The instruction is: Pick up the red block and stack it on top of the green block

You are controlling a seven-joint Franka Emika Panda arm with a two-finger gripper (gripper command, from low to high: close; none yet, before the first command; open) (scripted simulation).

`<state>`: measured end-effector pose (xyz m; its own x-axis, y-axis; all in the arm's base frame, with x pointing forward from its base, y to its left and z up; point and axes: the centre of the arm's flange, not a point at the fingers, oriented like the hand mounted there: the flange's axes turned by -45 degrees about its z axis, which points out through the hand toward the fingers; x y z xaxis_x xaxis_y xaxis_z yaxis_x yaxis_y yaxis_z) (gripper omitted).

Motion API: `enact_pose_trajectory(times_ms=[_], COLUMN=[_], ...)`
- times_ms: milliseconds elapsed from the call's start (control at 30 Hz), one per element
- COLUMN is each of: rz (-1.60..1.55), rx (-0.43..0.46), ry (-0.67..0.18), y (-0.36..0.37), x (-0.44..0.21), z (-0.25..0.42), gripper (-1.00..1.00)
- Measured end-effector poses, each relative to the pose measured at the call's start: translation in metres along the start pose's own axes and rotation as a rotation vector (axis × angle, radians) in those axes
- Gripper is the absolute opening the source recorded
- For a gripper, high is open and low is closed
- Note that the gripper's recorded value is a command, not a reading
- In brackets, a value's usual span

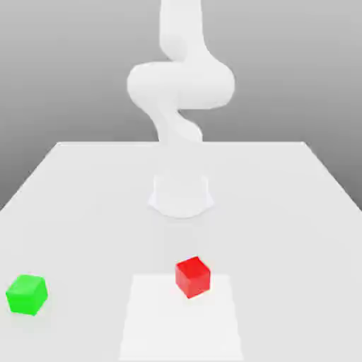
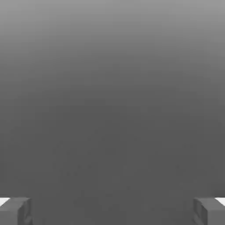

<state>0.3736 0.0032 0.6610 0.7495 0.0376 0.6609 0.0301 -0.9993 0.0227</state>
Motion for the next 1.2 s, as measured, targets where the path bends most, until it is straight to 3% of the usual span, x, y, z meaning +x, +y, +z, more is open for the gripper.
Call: enact_pose_trajectory(times_ms=[300, 600, 767, 800, 1200], rz=[-0.223, -0.45, -0.467, -0.467, -0.467], rx=[0.057, 0.189, 0.2, 0.2, 0.201], ry=[-0.331, -0.675, -0.7, -0.701, -0.702], y=[-0.016, -0.031, -0.033, -0.033, -0.032], x=[-0.114, -0.316, -0.359, -0.365, -0.342], z=[0.198, 0.32, 0.354, 0.36, 0.336], gripper=[0.0, 0.0, 0.0, -1.0, -1.0])
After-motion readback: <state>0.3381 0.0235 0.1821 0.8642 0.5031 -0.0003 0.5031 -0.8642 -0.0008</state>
